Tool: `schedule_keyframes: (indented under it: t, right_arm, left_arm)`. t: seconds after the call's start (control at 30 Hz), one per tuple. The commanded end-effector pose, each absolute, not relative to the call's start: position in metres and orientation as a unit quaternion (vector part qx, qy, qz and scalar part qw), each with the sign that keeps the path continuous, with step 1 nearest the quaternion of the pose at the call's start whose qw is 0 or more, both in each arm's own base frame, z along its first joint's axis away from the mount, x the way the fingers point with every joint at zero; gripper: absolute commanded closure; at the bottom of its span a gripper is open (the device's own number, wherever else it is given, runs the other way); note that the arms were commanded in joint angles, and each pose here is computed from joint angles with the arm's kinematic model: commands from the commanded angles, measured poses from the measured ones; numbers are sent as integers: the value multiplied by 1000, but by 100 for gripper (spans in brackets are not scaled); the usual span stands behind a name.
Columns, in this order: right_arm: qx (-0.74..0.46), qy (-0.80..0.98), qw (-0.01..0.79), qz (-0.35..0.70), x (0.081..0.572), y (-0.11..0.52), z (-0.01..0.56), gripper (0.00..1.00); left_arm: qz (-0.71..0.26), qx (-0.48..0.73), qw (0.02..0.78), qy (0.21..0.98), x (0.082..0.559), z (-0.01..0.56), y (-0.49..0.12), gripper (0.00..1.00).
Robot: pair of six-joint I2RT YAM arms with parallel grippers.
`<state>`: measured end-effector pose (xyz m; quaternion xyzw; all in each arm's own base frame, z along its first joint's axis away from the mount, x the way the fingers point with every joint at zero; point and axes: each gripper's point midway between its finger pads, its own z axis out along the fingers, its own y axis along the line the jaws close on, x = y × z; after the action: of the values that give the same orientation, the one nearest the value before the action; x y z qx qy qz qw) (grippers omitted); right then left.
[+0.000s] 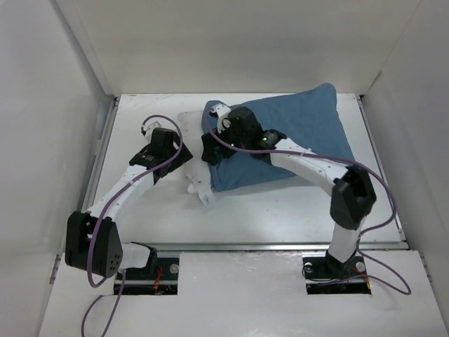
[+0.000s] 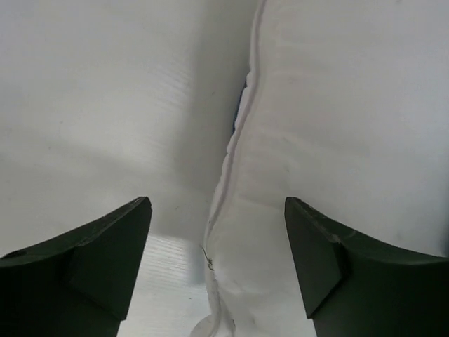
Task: Put the pillow into the pillowcase
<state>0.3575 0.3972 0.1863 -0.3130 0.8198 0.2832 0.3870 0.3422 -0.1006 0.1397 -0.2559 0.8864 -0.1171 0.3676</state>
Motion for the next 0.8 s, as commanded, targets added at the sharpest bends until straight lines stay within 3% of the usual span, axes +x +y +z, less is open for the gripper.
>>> schedule_keyframes:
  t: [0.0,0.1,0.2,0.27,0.47,0.6,0.77]
  right_arm:
    - [-306,761,434,372,320,392,283,0]
    - [-239,781,480,321,321,351,302,0]
    - [-177,819,470,277,328,315,282,0]
    - [-119,853,438,256,331,286,247,0]
    - [29,913,358,195,340,211,161,0]
    - [78,900,413,115,379,162,154,0]
    - [75,863,489,99,445,152,199,0]
  left_arm:
    - [-144,-265,389,870,342,148,-104,26]
    - [-157,-238,398,872,346,148,-110,45]
    - [-171,-214,395,877,347,141,-124,54]
    - [-186,-195,391,880,347,140,-136,58]
    - [-189,-133,367,901,336,124,-166,91]
    - [-198,-94,331,918,309,102,-189,100]
    - [-232,-4,279,932,259,84,-245,100]
